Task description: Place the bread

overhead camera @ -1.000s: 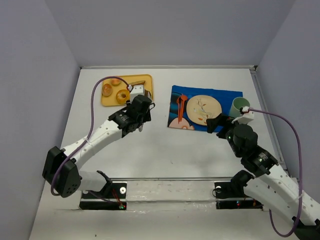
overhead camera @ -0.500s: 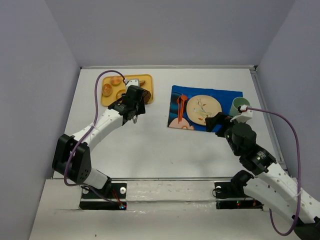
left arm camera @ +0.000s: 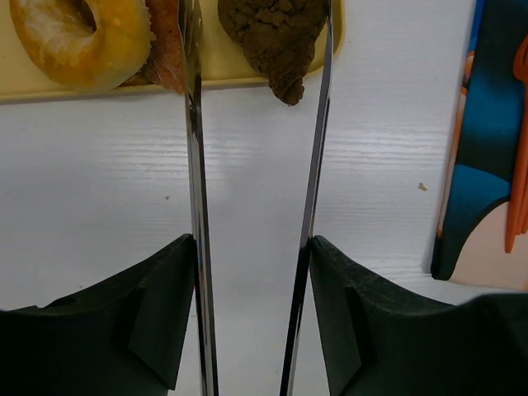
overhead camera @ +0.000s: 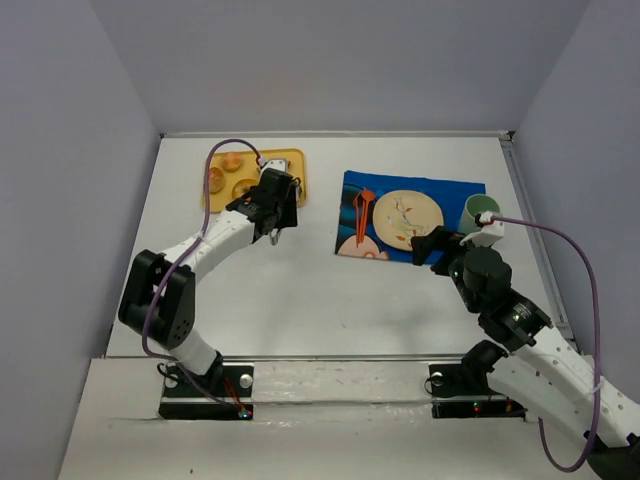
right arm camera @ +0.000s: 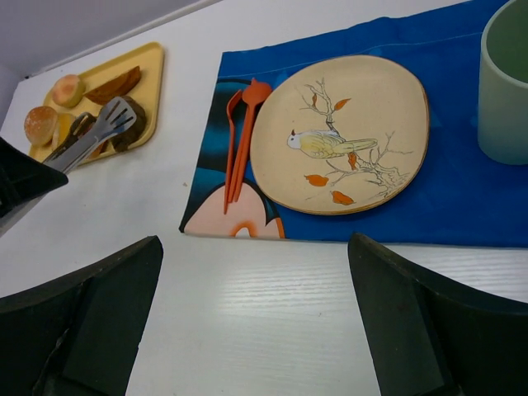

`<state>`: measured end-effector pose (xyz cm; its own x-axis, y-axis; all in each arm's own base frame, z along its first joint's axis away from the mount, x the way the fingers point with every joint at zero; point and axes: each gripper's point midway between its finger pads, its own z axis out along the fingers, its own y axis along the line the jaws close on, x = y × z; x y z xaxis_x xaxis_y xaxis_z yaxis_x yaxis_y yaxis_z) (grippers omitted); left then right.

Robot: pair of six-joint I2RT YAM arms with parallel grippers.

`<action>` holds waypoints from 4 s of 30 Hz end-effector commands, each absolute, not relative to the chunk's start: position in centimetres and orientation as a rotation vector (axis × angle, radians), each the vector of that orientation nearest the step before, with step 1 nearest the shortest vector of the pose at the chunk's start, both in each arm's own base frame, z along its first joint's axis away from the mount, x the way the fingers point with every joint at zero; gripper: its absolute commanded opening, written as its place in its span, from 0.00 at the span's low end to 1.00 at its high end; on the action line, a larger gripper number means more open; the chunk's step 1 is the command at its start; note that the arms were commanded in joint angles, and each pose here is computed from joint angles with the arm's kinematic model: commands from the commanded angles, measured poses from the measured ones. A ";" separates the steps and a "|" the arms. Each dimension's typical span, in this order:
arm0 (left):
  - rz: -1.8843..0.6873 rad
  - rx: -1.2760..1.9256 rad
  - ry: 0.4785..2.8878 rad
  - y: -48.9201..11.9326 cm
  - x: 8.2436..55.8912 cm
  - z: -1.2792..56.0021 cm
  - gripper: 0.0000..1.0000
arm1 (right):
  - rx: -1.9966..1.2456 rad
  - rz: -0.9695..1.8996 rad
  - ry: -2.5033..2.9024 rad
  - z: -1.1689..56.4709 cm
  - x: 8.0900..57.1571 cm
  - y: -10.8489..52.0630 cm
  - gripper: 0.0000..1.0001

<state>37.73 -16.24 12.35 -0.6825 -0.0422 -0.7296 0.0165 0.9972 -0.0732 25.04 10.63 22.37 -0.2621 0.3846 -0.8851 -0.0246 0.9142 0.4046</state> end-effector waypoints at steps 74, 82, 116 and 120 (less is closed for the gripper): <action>-0.376 0.371 2.066 -37.0 32.0 23.3 0.64 | 0.376 0.503 1.576 25.9 22.2 7.4 1.00; -0.099 0.006 2.100 -23.2 34.9 22.2 0.65 | 0.381 0.493 1.582 25.8 22.3 7.4 1.00; 0.156 -0.180 2.283 -11.4 39.4 13.5 0.51 | 0.382 0.440 1.610 25.0 23.6 7.8 1.00; 0.150 -0.189 2.272 -11.3 39.3 14.1 0.35 | 0.380 0.437 1.613 24.9 23.7 7.8 1.00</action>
<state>38.10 -10.77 11.56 -0.6998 -0.0514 -0.7125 -0.1725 0.9800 0.0988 23.30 8.19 23.61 -0.1389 0.4726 -0.8703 -0.0168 0.8775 0.4792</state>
